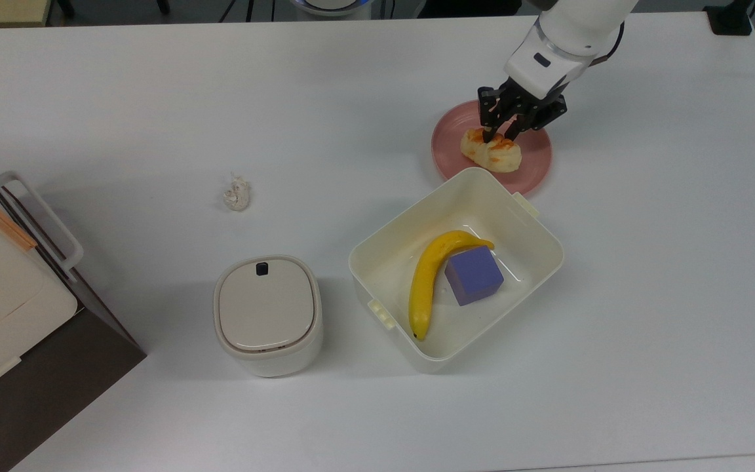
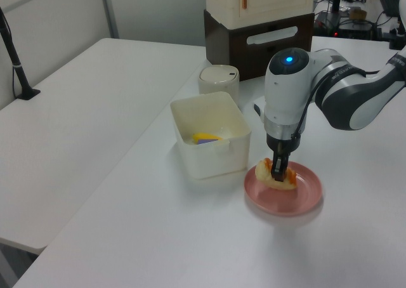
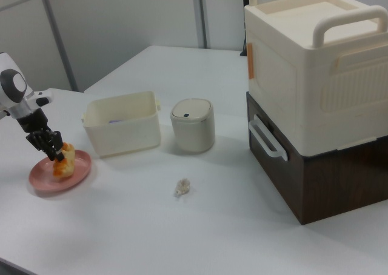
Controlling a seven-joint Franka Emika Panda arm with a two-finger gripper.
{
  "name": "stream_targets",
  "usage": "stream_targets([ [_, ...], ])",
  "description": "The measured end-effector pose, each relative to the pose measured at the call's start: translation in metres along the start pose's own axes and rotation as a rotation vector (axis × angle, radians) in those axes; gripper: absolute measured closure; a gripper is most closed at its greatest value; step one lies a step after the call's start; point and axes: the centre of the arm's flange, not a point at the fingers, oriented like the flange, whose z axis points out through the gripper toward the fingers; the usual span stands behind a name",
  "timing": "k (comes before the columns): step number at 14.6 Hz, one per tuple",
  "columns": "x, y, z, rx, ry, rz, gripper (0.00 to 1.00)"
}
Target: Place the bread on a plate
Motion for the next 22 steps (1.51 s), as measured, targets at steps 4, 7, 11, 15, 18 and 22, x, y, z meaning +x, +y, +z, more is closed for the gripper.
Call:
stream_targets([
  [4,-0.006,-0.005,-0.003,-0.019,-0.023,-0.068,0.32],
  [7,-0.006,0.000,-0.011,-0.037,-0.040,-0.121,0.29],
  [11,0.014,0.054,-0.054,-0.054,-0.041,-0.183,0.26],
  [15,0.032,0.135,-0.113,0.017,-0.106,-0.260,0.24],
  [18,0.047,0.200,-0.142,0.069,-0.104,-0.264,0.23],
  [22,0.069,0.322,-0.150,0.168,-0.062,-0.100,0.18],
])
